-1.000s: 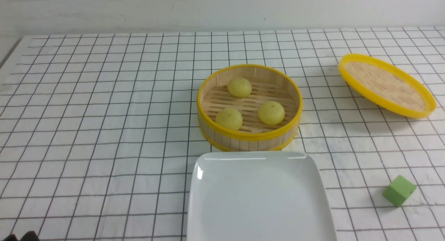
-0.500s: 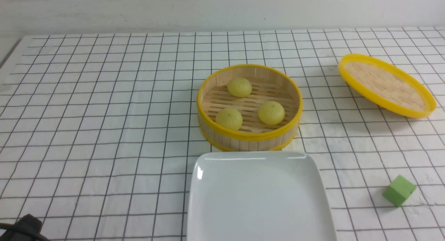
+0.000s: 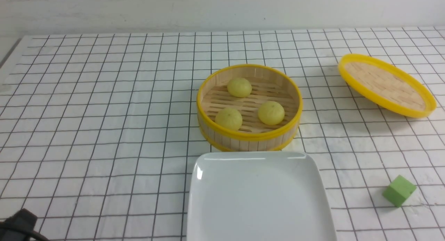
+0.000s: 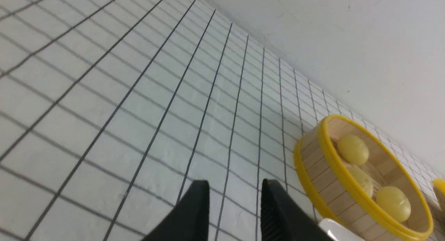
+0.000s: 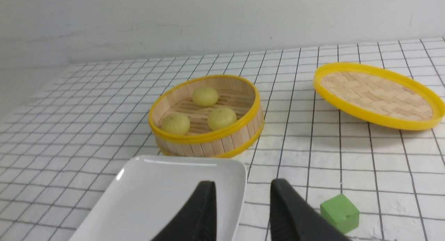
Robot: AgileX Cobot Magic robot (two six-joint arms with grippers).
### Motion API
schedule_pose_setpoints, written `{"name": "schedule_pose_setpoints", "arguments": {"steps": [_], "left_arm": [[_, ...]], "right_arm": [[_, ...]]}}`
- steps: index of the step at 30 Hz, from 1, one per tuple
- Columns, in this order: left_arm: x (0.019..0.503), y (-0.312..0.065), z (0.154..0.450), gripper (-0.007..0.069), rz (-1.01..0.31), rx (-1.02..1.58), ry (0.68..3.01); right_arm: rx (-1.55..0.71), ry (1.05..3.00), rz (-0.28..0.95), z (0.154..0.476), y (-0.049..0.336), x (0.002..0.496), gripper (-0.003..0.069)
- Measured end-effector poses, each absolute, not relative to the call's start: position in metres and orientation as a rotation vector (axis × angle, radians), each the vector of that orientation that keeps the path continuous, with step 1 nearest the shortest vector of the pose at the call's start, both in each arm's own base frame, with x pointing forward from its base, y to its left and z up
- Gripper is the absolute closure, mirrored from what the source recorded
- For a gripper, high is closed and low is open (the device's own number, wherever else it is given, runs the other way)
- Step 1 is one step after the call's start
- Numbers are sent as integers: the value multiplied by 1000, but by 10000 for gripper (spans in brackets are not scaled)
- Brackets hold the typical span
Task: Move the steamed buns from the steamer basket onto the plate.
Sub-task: Use the right arm to grab the steamed stuffed bun that is closest to it
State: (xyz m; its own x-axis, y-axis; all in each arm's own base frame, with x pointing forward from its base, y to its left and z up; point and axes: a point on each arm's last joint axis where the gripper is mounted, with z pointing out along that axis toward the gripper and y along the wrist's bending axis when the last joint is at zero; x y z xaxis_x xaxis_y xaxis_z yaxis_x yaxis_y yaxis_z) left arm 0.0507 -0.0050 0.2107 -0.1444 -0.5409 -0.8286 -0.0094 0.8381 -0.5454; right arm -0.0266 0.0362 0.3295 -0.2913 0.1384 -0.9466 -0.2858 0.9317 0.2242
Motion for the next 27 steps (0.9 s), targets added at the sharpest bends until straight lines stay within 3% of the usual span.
{"name": "schedule_pose_setpoints", "arguments": {"steps": [4, 11, 19, 27], "left_arm": [[42, -6, 243, 382, -455, -345, 1622], [24, -9, 274, 382, -370, -213, 1697], [13, -16, 302, 382, -397, -106, 1786], [37, -33, 326, 382, -495, 100, 1910]], "right_arm": [[-152, 1935, 461, 331, 39, -5, 419], [-266, 1936, 515, 339, 45, 20, 419], [-405, 1911, 449, 359, 46, 39, 419], [-389, 2007, 502, 371, 45, 78, 419]]}}
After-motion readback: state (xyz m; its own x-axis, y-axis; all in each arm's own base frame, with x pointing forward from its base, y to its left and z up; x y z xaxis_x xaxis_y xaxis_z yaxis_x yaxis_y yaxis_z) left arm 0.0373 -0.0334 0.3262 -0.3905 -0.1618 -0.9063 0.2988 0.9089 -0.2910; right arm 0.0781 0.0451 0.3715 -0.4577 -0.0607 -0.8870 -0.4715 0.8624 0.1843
